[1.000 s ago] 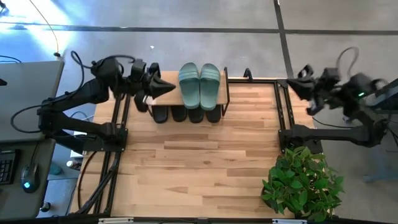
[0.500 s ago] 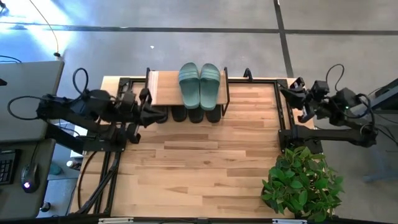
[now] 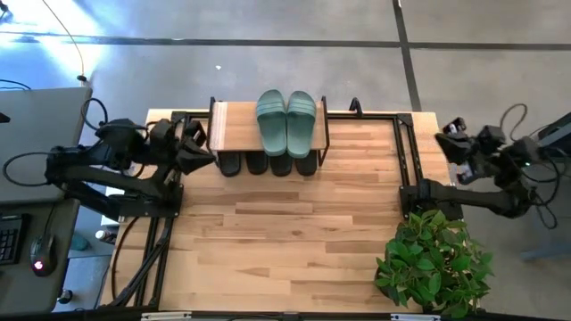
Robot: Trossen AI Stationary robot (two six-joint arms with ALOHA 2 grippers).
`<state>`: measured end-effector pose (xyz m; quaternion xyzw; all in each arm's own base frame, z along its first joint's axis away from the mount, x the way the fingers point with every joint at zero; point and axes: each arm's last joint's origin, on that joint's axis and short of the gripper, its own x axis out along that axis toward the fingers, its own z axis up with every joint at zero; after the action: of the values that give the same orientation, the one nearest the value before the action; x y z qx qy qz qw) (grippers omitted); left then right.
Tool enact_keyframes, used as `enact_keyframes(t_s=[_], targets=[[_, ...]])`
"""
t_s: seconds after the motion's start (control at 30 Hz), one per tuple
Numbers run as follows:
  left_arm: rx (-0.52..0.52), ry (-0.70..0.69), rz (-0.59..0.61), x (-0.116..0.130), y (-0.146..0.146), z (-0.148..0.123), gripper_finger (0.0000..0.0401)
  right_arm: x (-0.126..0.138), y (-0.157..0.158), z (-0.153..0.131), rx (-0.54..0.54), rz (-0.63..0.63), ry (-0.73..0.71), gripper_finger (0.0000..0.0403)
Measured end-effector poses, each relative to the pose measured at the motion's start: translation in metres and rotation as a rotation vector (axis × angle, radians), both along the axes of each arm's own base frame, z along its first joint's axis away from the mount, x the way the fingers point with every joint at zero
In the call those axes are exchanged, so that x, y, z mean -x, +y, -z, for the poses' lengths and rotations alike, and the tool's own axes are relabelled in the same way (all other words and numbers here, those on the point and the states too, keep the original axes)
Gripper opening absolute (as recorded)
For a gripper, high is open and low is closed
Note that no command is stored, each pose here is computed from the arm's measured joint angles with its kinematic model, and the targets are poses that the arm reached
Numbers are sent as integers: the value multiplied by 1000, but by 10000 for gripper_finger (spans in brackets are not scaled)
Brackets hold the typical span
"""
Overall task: Pick and place slides into the shelf
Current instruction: Return to Home Position
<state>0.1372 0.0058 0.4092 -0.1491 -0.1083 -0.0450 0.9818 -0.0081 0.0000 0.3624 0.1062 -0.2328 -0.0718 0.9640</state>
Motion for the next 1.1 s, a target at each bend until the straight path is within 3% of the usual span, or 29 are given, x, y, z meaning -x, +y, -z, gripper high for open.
enact_keyframes(t_s=[0.23,0.43,0.6,1.1], targets=[[-7,75,-69,13,18,7,0,13,4,-2,-12,-76,-9,0],[-64,9,-143,45,15,10,0,11,3,4,-47,-54,-17,0],[-50,-57,-184,72,8,29,0,-9,0,16,-44,-67,-66,0],[-2,-173,-245,108,0,83,0,-52,-7,61,-146,-131,-112,0]])
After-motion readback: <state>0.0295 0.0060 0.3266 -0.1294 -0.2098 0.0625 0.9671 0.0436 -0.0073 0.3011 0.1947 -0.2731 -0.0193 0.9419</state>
